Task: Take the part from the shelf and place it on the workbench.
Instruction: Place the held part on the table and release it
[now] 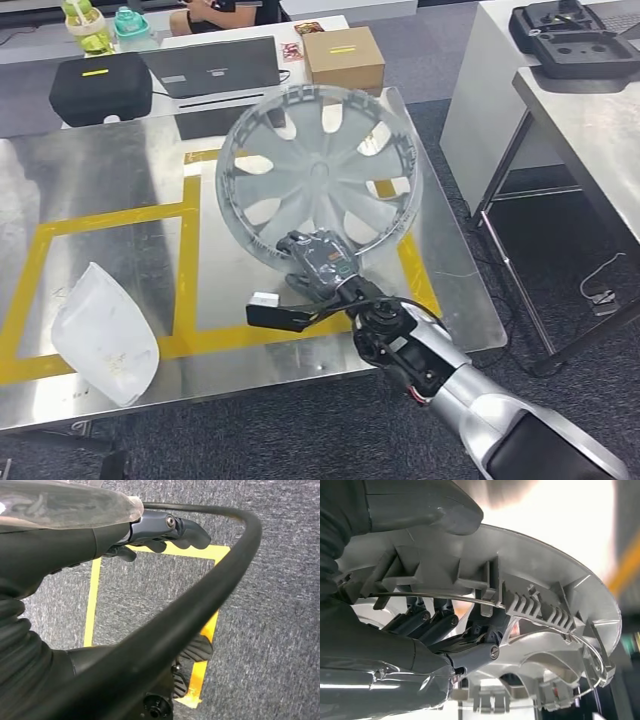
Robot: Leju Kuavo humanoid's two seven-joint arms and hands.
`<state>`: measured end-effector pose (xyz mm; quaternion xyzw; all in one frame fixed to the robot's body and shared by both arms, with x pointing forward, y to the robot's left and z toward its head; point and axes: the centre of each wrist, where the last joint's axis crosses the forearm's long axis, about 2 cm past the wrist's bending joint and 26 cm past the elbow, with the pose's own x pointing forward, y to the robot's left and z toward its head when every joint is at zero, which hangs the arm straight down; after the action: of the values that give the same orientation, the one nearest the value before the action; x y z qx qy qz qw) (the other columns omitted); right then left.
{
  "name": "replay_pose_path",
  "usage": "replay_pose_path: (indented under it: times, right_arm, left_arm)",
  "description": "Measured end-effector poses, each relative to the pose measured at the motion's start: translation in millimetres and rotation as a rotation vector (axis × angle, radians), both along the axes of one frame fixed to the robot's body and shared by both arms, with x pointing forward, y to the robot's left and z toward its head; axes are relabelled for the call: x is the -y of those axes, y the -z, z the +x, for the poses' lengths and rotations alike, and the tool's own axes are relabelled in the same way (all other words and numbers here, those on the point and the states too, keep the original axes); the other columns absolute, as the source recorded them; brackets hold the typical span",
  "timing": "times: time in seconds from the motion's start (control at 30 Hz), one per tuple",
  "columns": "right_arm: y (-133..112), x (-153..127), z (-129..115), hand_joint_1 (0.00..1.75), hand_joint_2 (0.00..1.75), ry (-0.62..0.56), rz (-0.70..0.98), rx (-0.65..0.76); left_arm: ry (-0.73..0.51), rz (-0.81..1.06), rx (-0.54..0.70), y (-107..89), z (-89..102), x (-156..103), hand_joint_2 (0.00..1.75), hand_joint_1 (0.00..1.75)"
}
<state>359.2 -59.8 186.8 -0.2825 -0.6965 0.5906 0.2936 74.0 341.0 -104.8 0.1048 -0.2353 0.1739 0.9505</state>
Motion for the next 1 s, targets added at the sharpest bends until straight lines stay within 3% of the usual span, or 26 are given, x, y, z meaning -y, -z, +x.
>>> replay_pose_path:
  times: [0.2, 0.3, 0.43, 0.47, 0.6, 0.77, 1.0]
  right_arm:
    - [46.0, 1.2, -10.5, 1.61, 1.75, 0.027, -0.17, -0.135]
    - [56.3, 1.1, -13.8, 1.61, 1.75, 0.031, -0.2, -0.167]
    - [59.3, -0.5, -13.3, 0.0, 0.0, 0.03, -0.226, -0.186]
    - [60.2, -1.0, -13.5, 0.0, 0.0, 0.027, -0.235, -0.193]
    - [61.6, -3.3, -14.0, 0.0, 0.0, 0.021, -0.247, -0.207]
    - [63.5, -4.2, -15.5, 0.0, 0.0, -0.004, -0.173, -0.222]
    - [49.2, -7.8, -12.7, 0.0, 0.0, -0.11, 0.175, -0.342]
  left_arm:
    - [0.017, -0.007, 0.004, 0.0, 0.1, 0.2, 1.75, 0.0]
    - [0.022, -0.008, 0.005, 0.0, 0.1, 0.4, 1.75, 0.0]
    - [0.03, -0.006, 0.008, 0.0, 0.7, 0.5, 1.75, 0.0]
    - [0.033, -0.006, 0.01, -0.1, 0.9, 0.5, 1.75, 0.0]
    - [0.033, -0.004, 0.012, -0.2, 1.7, 0.3, 0.0, 0.0]
    - [0.019, -0.007, 0.01, -0.2, 1.2, -0.3, 0.0, 0.0]
    - [0.019, -0.006, 0.005, 0.1, -0.8, -0.3, 0.0, 0.0]
